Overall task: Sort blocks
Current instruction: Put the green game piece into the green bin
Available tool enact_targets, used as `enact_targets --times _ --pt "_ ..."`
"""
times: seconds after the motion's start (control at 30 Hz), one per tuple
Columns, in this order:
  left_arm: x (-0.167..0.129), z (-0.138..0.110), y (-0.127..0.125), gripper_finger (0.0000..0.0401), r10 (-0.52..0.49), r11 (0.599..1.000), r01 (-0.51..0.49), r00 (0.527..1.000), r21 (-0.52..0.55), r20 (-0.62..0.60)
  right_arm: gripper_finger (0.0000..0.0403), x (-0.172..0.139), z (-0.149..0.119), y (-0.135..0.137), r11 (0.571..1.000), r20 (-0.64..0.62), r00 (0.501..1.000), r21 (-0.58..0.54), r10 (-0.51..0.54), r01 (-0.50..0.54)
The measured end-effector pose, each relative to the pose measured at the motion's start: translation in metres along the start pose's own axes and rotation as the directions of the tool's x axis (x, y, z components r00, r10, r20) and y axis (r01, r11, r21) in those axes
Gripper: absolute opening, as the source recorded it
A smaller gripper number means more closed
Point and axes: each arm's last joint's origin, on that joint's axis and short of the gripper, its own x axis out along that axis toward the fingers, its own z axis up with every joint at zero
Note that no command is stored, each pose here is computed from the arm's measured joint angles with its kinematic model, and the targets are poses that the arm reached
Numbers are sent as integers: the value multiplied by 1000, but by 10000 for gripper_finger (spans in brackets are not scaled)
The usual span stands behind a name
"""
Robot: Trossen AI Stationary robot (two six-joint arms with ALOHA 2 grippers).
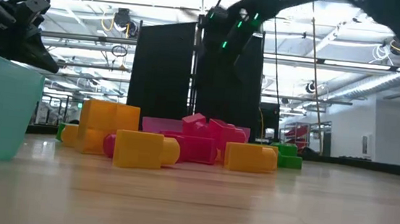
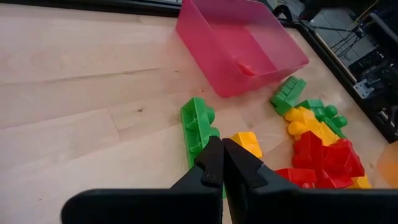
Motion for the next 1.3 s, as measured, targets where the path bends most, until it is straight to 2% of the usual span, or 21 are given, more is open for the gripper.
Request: enact_targets --times 0.13,0.2,0.3,0.4,0.57,0.7,0.8,1.3 --pt "0 0 0 4 -1 1000 1 1000 0 0 285 -54 -14 16 995 -53 998 -96 -26 21" --pt "0 0 0 4 0 1000 0 1000 1 -1 277 -77 -28 28 983 -94 991 -164 -99 82" --pt "0 0 0 4 -1 1000 1 1000 1 -1 269 -92 -55 37 962 -159 965 -212 -211 175" --pt "0 0 0 4 -2 1000 2 1000 1 -3 267 -89 -86 44 975 -201 961 -159 -188 157" --pt "0 0 0 4 -2 1000 2 1000 1 -4 269 -73 -150 39 986 -274 948 -39 -164 159" --pt "0 0 0 4 -3 1000 3 1000 1 -4 269 -65 -177 35 986 -242 967 124 -79 111" --pt "0 0 0 4 -3 1000 3 1000 1 -4 269 -53 -196 37 981 -247 967 160 -68 110" --pt "0 0 0 4 -3 1000 3 1000 0 -4 270 -20 -235 43 961 -210 978 264 -21 78"
